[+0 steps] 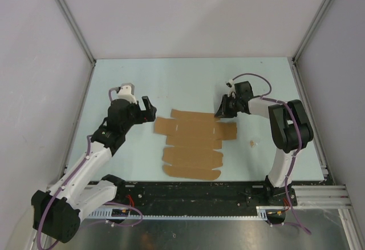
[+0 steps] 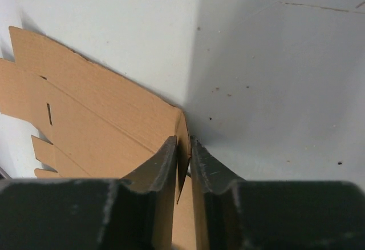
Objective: Fold the paper box
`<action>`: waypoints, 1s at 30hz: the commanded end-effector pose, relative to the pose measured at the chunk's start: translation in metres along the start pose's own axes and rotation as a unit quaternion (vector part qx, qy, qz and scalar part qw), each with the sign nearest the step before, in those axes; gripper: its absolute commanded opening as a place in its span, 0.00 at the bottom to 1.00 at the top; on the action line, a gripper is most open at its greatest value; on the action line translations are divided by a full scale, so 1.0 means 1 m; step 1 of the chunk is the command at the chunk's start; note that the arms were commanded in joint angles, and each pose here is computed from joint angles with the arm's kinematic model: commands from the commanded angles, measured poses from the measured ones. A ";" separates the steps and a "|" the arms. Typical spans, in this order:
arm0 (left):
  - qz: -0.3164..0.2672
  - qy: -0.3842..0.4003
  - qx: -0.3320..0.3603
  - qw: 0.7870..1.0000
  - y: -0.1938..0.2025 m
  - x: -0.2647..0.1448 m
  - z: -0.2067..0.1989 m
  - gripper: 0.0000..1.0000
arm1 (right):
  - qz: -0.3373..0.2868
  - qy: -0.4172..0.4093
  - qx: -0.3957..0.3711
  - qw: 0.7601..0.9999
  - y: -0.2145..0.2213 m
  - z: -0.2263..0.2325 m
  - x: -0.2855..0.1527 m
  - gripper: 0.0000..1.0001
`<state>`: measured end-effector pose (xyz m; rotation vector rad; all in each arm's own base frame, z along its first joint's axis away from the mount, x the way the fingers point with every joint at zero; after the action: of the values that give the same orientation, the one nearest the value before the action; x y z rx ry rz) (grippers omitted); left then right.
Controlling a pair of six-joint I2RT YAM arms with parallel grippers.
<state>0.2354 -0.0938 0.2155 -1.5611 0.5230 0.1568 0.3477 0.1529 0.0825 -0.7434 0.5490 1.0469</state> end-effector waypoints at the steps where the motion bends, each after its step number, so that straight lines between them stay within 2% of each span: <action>1: -0.004 0.009 -0.003 1.000 -0.005 -0.001 -0.004 1.00 | -0.017 -0.006 -0.008 1.000 -0.010 0.007 0.002 0.15; 2: -0.007 0.010 -0.003 1.000 -0.007 -0.001 -0.004 1.00 | -0.019 -0.007 -0.007 1.000 -0.011 0.008 0.002 0.10; 8: -0.008 0.009 -0.002 1.000 -0.009 -0.001 -0.004 1.00 | -0.045 -0.010 0.008 0.999 -0.019 0.017 -0.007 0.00; 15: -0.003 0.017 -0.006 1.000 -0.010 0.001 -0.006 1.00 | -0.080 -0.038 0.051 0.995 -0.017 0.036 -0.023 0.00; 21: -0.008 0.034 -0.006 0.999 -0.016 0.001 -0.010 1.00 | -0.141 -0.051 0.031 0.988 -0.021 0.048 -0.041 0.00; 26: -0.011 0.068 -0.006 0.998 -0.026 0.003 -0.018 1.00 | -0.148 -0.075 0.008 0.986 -0.009 0.049 -0.053 0.00; 30: -0.036 0.126 0.011 0.991 -0.044 0.005 -0.030 0.94 | -0.148 -0.104 -0.035 0.983 -0.002 0.055 -0.065 0.00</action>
<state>0.2429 -0.1078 0.2197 -1.5625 0.6373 0.1070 0.3309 0.1554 0.1387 -0.6964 0.3778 0.8448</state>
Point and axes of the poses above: each gripper's point midway between its finger pads, its own x axis out along the fingers, its own z axis along the line the jaws close on, y = z × x, the point moved 8 cm from there along -x, back along the fingers, and after that the axes turned 14 degrees about x, right-handed, at the moved point
